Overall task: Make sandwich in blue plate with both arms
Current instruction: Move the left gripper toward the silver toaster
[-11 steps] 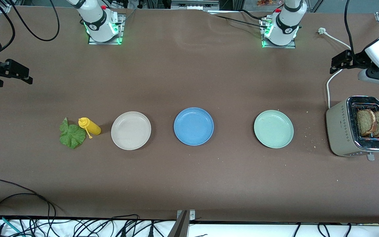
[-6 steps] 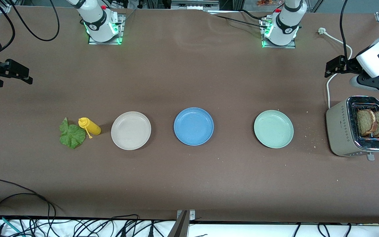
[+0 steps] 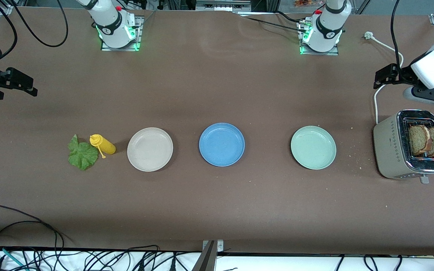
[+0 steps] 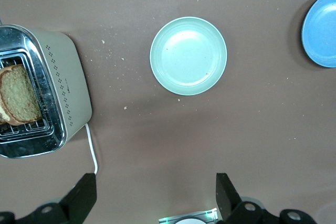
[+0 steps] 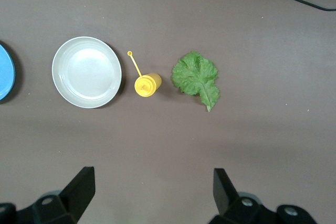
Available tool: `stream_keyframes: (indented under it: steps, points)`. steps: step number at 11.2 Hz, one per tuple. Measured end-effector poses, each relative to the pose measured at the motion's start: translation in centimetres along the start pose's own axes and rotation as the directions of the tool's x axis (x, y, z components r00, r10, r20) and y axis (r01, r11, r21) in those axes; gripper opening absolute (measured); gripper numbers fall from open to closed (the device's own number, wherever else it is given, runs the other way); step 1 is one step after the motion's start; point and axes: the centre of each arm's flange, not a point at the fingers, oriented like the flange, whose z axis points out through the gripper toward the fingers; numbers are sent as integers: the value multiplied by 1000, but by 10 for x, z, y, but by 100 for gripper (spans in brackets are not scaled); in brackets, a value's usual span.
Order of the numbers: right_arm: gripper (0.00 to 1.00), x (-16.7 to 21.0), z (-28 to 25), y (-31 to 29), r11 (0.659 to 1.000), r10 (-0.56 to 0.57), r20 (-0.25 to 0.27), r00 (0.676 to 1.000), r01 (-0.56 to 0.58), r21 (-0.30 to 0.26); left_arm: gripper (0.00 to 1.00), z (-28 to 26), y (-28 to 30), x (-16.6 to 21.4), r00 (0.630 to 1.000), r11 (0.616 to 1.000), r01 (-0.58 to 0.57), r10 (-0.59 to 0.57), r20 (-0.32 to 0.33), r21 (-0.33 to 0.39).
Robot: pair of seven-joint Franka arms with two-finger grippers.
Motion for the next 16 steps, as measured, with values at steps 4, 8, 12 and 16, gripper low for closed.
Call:
stream_keyframes:
  steps: [4, 8, 12, 16]
  points:
    - [100, 0, 0, 0, 1000, 1, 0, 1000, -1, 0, 100, 1, 0, 0, 1000, 1000, 0, 0, 1, 0]
    - [100, 0, 0, 0, 1000, 1, 0, 1000, -1, 0, 100, 0, -3, 8, 1000, 1000, 3, -3, -4, 0]
    - [100, 0, 0, 2, 1000, 4, 0, 1000, -4, 0, 100, -8, -4, 11, 1000, 1000, 17, -17, -21, 3]
    - [100, 0, 0, 2, 1000, 4, 0, 1000, -4, 0, 100, -17, -6, 10, 998, 999, 46, -46, -41, 4]
